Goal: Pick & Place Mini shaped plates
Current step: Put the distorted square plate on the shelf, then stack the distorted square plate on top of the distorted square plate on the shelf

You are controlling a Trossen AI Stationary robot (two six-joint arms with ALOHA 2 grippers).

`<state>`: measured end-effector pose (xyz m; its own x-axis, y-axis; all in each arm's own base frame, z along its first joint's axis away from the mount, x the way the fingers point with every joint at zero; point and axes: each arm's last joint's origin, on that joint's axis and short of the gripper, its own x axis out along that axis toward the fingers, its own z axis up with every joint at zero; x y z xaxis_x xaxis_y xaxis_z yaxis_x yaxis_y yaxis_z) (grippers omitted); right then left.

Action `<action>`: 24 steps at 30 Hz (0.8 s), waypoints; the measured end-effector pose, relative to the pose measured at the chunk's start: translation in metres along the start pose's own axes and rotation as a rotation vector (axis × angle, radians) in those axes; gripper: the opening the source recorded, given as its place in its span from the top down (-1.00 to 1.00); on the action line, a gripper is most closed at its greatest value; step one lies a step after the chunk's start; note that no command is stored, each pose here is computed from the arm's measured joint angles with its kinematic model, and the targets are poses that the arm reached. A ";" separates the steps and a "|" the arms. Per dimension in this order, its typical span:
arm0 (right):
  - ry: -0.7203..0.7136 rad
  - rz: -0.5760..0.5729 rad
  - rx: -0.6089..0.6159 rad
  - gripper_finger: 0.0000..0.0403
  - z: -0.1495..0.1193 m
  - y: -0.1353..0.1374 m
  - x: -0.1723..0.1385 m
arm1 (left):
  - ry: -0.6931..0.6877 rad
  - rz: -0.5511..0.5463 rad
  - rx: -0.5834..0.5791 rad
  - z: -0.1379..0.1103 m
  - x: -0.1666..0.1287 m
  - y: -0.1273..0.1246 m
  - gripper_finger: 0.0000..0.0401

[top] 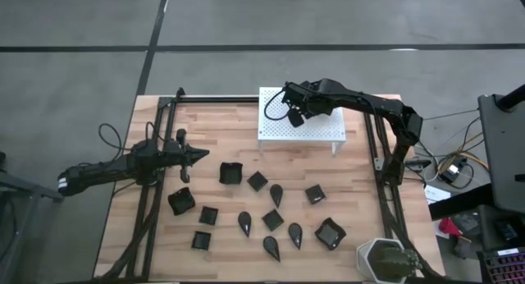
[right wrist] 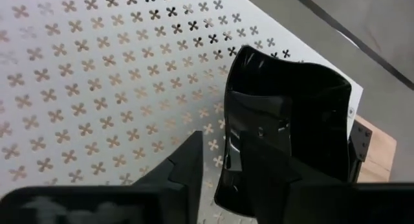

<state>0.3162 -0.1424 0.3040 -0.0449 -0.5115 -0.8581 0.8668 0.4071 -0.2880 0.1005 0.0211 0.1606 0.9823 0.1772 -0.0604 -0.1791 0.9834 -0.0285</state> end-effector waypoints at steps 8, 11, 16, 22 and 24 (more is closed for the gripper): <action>-0.053 0.050 -0.082 0.31 0.000 0.009 -0.022 | 0.000 0.000 0.000 0.000 0.000 0.000 1.00; -0.060 0.081 -0.145 0.29 -0.006 0.018 -0.031 | 0.000 0.000 0.000 0.000 0.000 0.000 1.00; -0.009 0.143 -0.302 0.30 -0.029 0.035 -0.045 | 0.000 0.000 0.000 0.000 0.000 0.000 1.00; 0.028 0.235 -0.519 0.36 -0.069 0.061 -0.072 | 0.000 0.000 0.000 0.000 0.000 0.000 1.00; 0.014 0.269 -0.618 0.38 -0.085 0.071 -0.083 | 0.000 0.000 0.000 0.000 0.000 0.000 1.00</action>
<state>0.3394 -0.0061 0.3187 0.1222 -0.3237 -0.9382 0.4053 0.8792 -0.2505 0.1005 0.0211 0.1606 0.9823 0.1772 -0.0607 -0.1792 0.9834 -0.0289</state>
